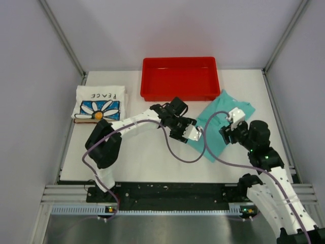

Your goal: Fold and stack the t-shirts

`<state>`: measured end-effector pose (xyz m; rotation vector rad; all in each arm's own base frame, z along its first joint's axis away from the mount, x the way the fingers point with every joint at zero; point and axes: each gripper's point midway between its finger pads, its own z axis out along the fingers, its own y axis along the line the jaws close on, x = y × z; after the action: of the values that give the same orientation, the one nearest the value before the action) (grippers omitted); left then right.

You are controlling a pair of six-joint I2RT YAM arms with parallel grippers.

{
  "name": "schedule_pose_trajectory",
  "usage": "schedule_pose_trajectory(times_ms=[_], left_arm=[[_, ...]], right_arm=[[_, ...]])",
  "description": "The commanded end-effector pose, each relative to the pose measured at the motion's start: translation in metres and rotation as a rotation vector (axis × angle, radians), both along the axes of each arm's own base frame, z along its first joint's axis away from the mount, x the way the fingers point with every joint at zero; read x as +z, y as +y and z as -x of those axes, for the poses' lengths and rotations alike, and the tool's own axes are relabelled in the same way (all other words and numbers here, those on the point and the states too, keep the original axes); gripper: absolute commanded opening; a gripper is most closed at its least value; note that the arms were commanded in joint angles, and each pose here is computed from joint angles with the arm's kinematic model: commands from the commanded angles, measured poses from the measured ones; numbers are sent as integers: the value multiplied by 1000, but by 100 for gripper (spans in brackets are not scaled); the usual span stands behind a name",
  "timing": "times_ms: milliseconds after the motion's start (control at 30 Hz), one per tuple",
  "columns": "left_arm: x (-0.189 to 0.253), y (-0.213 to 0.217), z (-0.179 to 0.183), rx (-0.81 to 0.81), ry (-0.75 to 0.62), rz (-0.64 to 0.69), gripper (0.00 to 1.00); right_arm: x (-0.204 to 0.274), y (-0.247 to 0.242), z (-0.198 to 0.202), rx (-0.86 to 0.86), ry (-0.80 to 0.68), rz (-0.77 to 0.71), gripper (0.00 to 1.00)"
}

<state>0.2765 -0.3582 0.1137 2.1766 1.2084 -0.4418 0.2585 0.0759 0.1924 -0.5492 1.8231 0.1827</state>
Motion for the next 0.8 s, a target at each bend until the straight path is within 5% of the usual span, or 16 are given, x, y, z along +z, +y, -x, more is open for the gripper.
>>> schedule_pose_trajectory(times_ms=[0, 367, 433, 567, 767], left_arm=[[-34, -12, 0, -127, -47, -2, 67], [-79, -9, -18, -74, -136, -146, 64], [-84, -7, -23, -50, -153, -167, 50], [-93, 1, -24, -17, -183, -228, 2], [-90, 18, 10, 7, -80, -237, 0]], right_arm=[[-48, 6, 31, 227, 86, 303, 59], [-57, 14, 40, 301, 93, 332, 60], [-66, 22, 50, 375, 115, 354, 60], [-83, 28, 68, 489, 151, 461, 60], [-103, 34, 113, 726, 228, 592, 59]])
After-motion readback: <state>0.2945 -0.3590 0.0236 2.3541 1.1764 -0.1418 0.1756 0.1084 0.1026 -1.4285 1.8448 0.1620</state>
